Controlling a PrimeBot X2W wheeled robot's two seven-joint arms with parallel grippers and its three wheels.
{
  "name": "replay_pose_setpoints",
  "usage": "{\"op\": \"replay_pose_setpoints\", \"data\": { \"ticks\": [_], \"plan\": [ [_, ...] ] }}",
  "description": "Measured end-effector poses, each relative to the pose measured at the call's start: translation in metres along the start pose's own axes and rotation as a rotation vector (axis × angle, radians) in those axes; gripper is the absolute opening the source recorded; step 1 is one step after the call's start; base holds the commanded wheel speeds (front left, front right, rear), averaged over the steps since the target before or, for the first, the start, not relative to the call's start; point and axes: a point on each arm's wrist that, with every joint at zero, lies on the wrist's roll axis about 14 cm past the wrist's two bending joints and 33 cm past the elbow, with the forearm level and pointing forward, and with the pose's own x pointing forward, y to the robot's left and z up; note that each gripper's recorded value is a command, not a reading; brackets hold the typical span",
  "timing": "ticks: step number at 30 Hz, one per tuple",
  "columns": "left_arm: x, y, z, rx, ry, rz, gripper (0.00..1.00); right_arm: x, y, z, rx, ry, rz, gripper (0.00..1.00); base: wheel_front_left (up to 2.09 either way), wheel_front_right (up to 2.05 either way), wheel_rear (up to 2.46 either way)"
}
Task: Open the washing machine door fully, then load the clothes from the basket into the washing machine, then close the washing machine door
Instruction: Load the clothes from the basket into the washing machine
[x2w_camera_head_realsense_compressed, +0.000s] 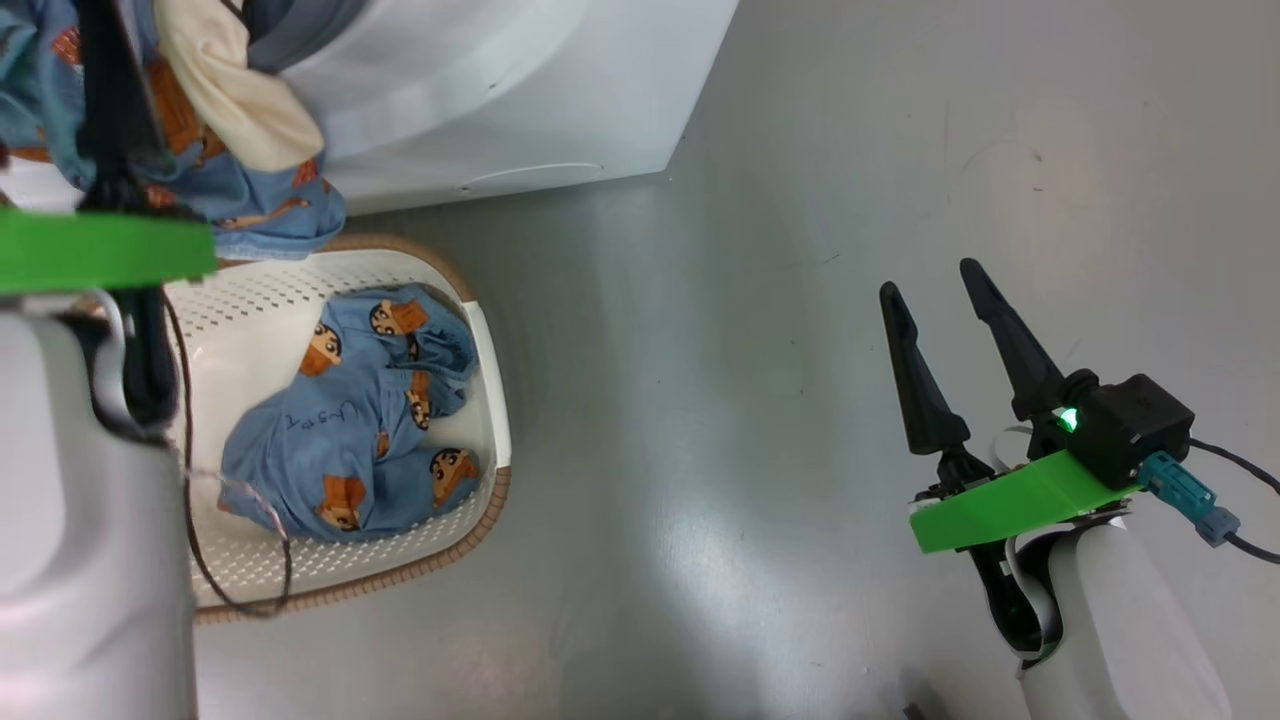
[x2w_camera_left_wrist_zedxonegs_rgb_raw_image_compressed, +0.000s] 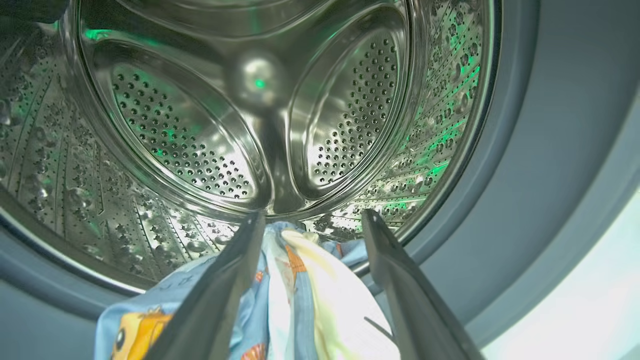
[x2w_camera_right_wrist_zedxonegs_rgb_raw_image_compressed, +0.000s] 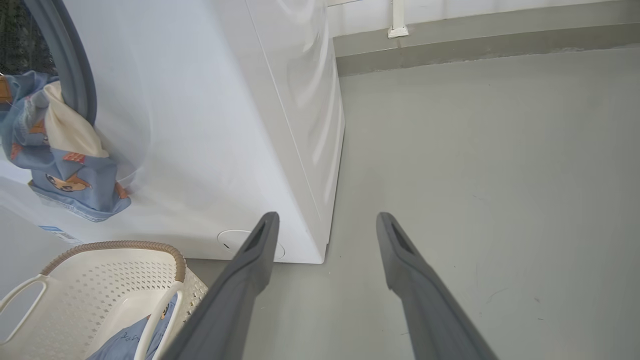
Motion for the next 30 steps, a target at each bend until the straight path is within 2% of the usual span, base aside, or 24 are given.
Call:
{"op": "replay_pose_setpoints", "data": {
  "ticks": [12, 30],
  "plan": [
    [-0.050, 0.021, -0.016, -0.009, 0.050, 0.093, 1.00, -0.001, 0.001, 0.004, -0.001, -0.007, 0.002, 1.00, 0.00, 0.00, 0.00],
    [-0.133, 0.037, -0.068, 0.013, 0.265, 0.178, 1.00, -0.004, 0.006, 0.000, 0.007, 0.008, 0.016, 1.00, 0.00, 0.00, 0.00]
  ]
}}
